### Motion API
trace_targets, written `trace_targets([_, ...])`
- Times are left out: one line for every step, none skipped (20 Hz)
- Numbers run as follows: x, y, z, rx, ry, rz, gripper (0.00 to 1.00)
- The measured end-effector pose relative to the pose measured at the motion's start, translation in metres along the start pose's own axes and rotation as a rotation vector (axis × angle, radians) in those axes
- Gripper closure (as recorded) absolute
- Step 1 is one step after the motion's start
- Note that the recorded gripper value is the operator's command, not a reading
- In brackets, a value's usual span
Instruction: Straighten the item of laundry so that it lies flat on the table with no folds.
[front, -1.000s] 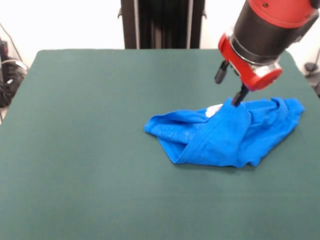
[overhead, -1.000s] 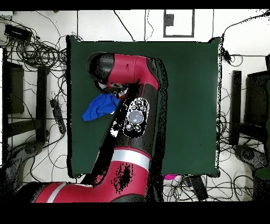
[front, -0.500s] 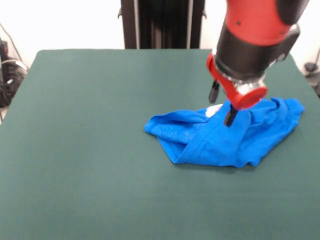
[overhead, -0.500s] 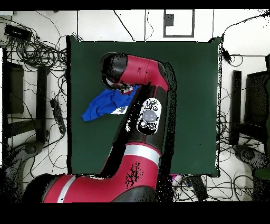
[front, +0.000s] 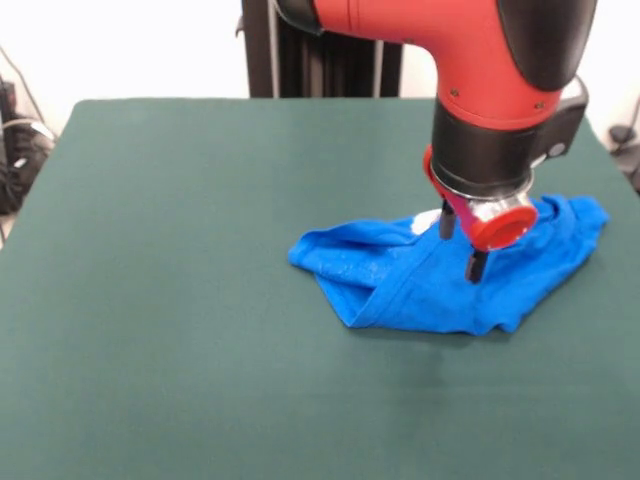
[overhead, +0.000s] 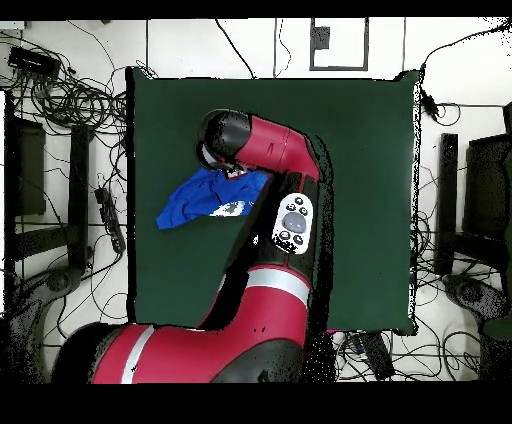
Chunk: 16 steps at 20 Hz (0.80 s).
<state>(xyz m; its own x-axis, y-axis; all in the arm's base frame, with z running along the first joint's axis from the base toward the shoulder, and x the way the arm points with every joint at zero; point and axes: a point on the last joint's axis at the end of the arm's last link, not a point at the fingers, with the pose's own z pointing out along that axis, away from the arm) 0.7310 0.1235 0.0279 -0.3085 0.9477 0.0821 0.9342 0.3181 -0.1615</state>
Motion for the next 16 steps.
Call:
trace_targets([0.002,-0.001,0.001,0.003,0.004,0.000,0.00])
trace_targets([0.003,-0.002,0.002,0.007,0.007,0.000,0.00])
trace_targets([0.005,-0.003,0.002,0.010,0.010,0.000,0.00])
trace_targets([0.006,-0.004,0.003,0.014,0.013,0.002,0.00])
trace_targets([0.006,-0.005,0.003,0.018,0.016,0.003,0.00])
trace_targets([0.007,-0.005,0.003,0.020,0.018,0.004,0.00])
trace_targets([0.007,-0.007,0.002,0.024,0.022,0.006,0.00])
trace_targets([0.008,-0.008,0.001,0.027,0.027,0.008,0.00])
trace_targets([0.009,-0.009,0.000,0.030,0.031,0.010,0.00])
trace_targets([0.010,-0.009,-0.003,0.031,0.034,0.009,0.00])
trace_targets([0.010,-0.009,-0.004,0.031,0.034,0.009,0.00])
trace_targets([0.011,-0.009,-0.004,0.031,0.035,0.008,0.00])
trace_targets([0.012,-0.009,-0.005,0.035,0.034,0.006,0.00])
trace_targets([0.013,-0.009,-0.005,0.038,0.034,0.005,0.00])
trace_targets([0.015,-0.010,-0.005,0.043,0.033,0.002,0.00])
trace_targets([0.017,-0.011,-0.005,0.047,0.032,0.000,0.00])
